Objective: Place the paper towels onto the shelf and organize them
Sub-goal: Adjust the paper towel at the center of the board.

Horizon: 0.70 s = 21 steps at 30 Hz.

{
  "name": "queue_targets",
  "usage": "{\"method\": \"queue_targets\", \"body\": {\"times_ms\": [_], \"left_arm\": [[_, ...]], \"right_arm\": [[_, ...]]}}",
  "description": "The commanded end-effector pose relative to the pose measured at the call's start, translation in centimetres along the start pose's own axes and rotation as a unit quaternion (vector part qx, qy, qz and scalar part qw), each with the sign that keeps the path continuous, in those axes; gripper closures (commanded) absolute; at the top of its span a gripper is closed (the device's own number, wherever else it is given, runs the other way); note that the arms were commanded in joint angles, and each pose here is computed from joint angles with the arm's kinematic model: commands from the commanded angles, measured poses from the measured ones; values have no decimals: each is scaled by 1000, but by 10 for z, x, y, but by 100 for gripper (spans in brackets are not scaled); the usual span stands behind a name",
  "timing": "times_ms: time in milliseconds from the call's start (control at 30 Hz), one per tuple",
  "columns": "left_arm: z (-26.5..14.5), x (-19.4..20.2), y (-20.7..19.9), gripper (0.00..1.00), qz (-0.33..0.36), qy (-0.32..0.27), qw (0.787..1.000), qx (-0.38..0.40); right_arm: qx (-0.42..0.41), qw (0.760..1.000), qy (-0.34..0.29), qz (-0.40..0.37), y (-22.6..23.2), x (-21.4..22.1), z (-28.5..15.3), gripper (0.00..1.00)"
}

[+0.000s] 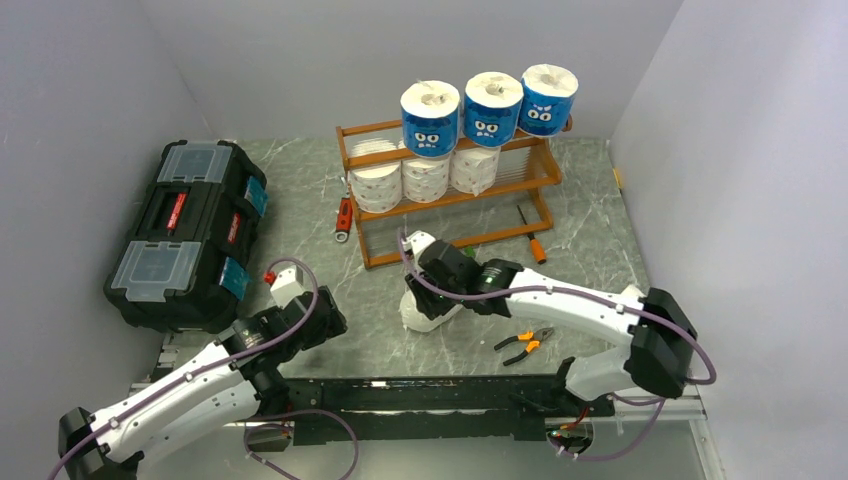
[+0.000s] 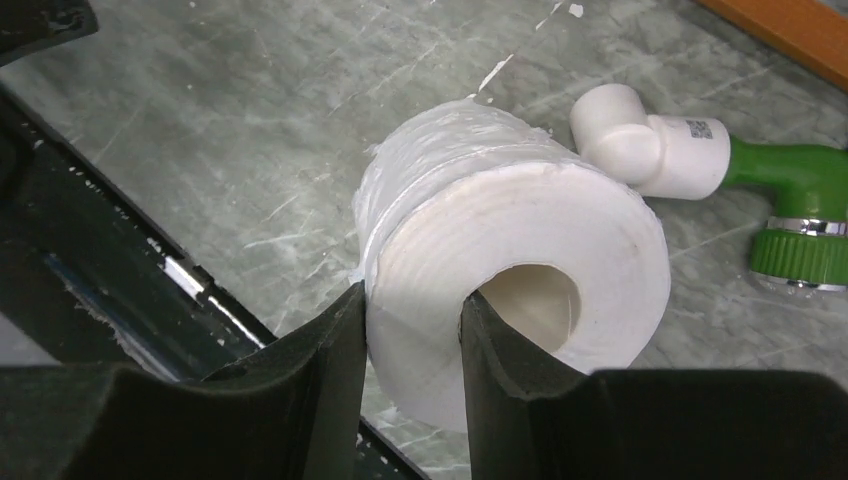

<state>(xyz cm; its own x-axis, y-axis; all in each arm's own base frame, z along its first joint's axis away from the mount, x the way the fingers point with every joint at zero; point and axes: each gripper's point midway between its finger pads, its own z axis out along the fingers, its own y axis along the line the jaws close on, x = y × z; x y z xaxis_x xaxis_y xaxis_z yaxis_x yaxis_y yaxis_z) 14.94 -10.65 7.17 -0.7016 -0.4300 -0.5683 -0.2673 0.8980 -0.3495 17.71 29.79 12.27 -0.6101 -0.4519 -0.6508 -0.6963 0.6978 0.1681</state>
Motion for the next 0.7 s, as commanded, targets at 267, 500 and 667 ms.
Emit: {"method": "queue_targets", "body": {"times_ms": [267, 500, 667], "left_arm": [[-4, -12, -10, 5, -10, -22, 999, 22], [0, -10, -15, 5, -9, -19, 999, 30], [2, -11, -23, 5, -16, -23, 999, 45]], "right_arm": [[113, 993, 16, -30, -6, -14, 3, 34], [132, 990, -34, 25, -11, -39, -33, 9], [220, 959, -77, 160, -64, -44, -57, 0]]}}
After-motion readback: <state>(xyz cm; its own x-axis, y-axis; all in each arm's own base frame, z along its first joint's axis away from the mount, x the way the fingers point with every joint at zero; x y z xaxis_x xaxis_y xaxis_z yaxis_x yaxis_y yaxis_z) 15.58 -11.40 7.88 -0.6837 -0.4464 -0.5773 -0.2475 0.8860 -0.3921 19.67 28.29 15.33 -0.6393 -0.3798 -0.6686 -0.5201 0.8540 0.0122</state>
